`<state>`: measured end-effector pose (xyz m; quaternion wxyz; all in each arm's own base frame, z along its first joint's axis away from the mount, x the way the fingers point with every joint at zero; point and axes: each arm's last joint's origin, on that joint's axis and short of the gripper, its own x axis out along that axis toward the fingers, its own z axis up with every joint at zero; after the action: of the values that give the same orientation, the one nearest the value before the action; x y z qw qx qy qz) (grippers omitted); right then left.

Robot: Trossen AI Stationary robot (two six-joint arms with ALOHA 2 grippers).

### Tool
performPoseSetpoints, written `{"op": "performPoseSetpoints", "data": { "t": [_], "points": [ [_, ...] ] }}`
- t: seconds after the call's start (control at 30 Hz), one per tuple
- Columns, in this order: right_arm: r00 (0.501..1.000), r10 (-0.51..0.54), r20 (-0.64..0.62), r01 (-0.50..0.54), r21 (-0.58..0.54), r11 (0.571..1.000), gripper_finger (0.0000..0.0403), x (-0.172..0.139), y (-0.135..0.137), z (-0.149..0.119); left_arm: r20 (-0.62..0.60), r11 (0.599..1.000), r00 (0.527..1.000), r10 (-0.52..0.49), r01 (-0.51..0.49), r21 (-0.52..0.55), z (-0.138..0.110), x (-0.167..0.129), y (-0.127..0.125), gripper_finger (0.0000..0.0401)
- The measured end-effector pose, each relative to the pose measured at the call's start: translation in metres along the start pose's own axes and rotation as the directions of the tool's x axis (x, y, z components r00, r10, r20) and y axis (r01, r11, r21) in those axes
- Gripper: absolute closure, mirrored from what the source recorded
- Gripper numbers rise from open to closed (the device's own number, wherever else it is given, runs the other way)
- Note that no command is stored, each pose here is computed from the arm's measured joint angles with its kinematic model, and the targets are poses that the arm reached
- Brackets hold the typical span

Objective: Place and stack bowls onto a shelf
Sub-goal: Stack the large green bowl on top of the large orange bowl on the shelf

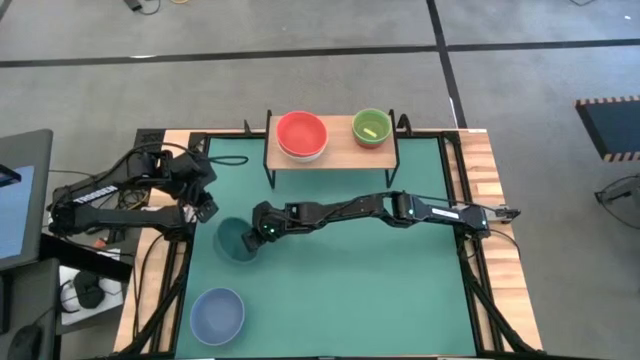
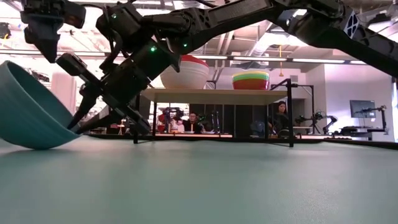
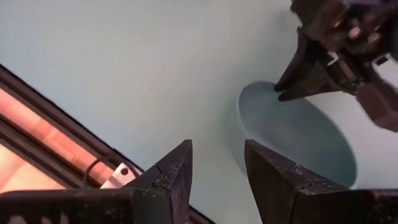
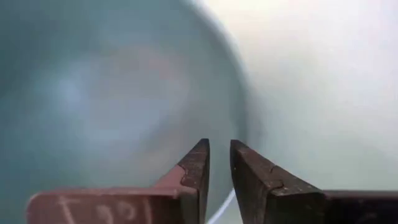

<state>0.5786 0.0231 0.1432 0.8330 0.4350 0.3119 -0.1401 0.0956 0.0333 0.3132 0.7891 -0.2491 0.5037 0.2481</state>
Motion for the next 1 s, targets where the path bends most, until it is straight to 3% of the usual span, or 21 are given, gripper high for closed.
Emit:
{"op": "performPoseSetpoints", "data": {
  "t": [0.23,0.5,0.77,1.0],
  "points": [
    [1.000,0.012,0.021,-0.011,-0.013,1.000,0.0244,0.000,0.002,0.000,-0.112,0.999,0.993,0.025,-0.029,-0.033,-0.011,0.017,0.004,0.0271],
    [0.992,-0.068,0.103,0.076,-0.067,0.995,0.0159,-0.003,0.008,-0.008,-0.264,0.998,0.964,0.016,-0.034,-0.061,-0.026,0.049,0.008,0.0271],
    [0.967,-0.189,0.171,0.207,-0.095,0.974,0.0154,-0.028,0.021,-0.009,-0.244,0.997,0.968,-0.058,0.043,-0.066,-0.025,0.060,0.005,0.0271],
    [0.963,-0.240,0.123,0.247,-0.044,0.968,0.0154,-0.023,0.004,0.000,-0.177,0.995,0.981,-0.085,0.075,-0.062,-0.019,0.062,0.001,0.0271]
  ]
}}
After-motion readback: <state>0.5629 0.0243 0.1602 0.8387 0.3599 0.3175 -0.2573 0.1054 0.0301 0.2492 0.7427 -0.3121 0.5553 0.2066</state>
